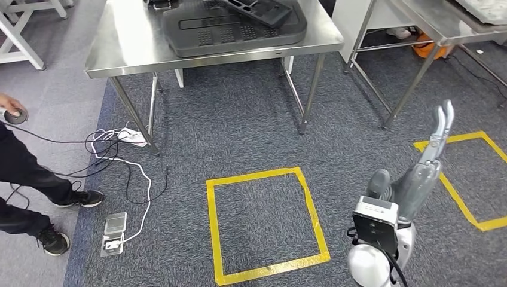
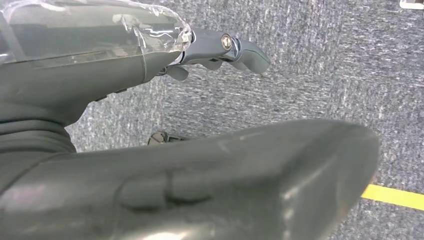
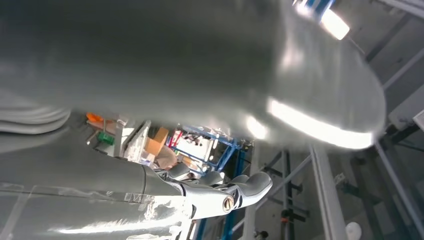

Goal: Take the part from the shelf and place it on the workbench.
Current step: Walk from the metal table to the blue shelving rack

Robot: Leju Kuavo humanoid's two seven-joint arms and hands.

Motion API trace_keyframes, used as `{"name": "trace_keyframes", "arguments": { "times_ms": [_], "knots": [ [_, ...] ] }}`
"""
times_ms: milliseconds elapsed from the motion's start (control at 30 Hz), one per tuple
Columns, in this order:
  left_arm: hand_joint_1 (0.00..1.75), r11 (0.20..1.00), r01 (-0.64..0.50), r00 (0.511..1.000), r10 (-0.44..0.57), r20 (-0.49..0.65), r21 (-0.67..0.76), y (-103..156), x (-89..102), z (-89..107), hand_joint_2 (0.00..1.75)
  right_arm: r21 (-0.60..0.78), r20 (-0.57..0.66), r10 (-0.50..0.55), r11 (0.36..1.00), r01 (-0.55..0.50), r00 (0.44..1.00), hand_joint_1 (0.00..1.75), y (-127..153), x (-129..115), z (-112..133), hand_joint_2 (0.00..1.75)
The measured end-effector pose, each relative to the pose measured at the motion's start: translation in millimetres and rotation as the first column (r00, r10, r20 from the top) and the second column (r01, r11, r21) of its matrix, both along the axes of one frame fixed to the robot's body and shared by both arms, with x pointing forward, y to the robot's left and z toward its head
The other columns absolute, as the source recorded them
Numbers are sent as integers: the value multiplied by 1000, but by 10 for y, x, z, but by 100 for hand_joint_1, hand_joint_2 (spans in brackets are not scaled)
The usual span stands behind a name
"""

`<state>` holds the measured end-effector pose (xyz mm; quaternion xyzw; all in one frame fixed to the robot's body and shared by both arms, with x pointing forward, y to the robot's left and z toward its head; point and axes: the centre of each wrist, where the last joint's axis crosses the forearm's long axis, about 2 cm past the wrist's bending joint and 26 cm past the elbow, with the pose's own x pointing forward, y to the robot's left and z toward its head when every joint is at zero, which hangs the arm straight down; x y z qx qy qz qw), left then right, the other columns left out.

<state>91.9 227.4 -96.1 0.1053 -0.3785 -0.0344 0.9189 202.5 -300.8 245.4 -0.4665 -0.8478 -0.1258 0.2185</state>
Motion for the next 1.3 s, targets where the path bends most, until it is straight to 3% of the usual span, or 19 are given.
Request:
{"name": "trace_keyframes", "arguments": {
  "times_ms": [467, 600, 1300],
  "knots": [
    [0, 1000, 3, 1000, -3, 6, -1, -2, -18, -4, 0, -12, -12, -7, 1000, 6, 1000, 0, -17, 7, 13, 0],
    [0, 1000, -2, 1000, 2, 10, -1, -1, -21, -4, 0, -16, -12, -5, 1000, 5, 1000, 0, -24, 13, 21, 175],
    [0, 1000, -4, 1000, 4, 10, 1, 0, -34, -7, 0, -16, -30, 3, 1000, -3, 1000, 0, -13, 19, 29, 175]
  ]
}}
